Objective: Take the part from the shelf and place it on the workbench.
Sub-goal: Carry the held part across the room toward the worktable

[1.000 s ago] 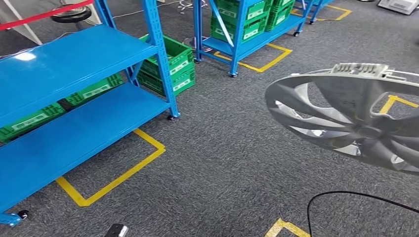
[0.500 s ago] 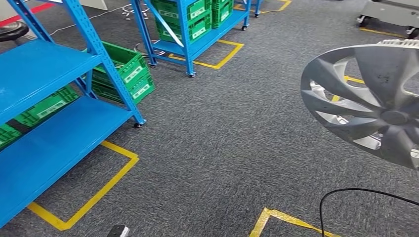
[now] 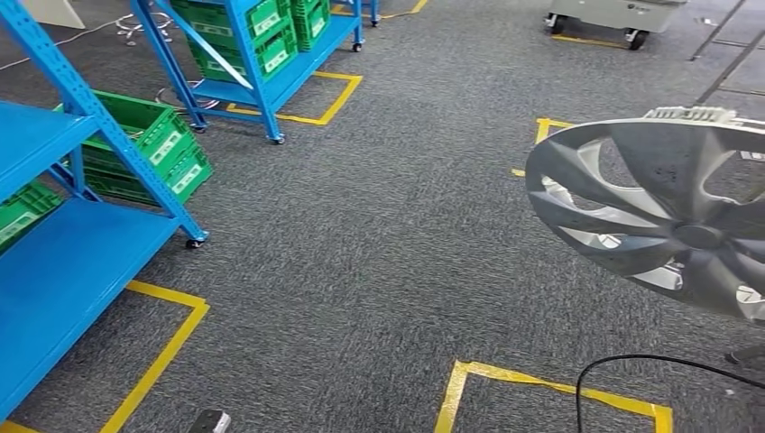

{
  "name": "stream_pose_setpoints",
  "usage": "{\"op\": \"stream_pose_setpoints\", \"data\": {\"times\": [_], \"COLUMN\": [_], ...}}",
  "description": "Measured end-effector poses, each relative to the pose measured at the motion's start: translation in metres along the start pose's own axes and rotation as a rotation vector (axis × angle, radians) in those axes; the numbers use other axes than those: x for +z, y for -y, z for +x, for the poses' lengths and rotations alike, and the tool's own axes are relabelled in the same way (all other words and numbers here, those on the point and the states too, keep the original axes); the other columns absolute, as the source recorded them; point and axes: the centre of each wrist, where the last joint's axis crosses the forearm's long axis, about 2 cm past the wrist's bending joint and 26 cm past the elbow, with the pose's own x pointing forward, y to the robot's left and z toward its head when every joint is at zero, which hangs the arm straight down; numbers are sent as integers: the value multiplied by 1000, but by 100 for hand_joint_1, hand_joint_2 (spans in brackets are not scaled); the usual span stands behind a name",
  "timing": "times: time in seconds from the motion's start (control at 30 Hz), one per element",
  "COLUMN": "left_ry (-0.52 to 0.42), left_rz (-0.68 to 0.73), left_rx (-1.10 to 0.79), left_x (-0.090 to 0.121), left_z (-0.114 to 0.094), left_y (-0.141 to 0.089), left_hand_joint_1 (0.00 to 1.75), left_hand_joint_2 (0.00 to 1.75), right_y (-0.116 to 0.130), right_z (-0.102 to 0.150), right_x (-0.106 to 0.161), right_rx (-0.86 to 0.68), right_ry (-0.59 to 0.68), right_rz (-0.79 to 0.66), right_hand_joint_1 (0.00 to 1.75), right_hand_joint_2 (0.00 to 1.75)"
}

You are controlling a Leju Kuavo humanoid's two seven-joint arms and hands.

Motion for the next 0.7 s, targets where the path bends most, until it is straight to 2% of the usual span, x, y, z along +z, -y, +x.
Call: {"op": "stream_pose_setpoints", "data": {"times": [0.4,0.7], "left_ry": [-67,-69], "left_rz": [21,29], "left_rx": [-23,-32], "left_x": [0,-1], "left_z": [1,2], "left_y": [-4,-7], "left_hand_joint_1": [0,0], "left_hand_joint_2": [175,175], "right_y": [-1,1], "right_z": [-17,-24], "right_x": [6,10], "right_rx": [38,34], "right_ry": [-57,-79], "right_rz": [-11,-26], "right_hand_joint_1": [175,175], "right_hand_joint_2": [175,175]}}
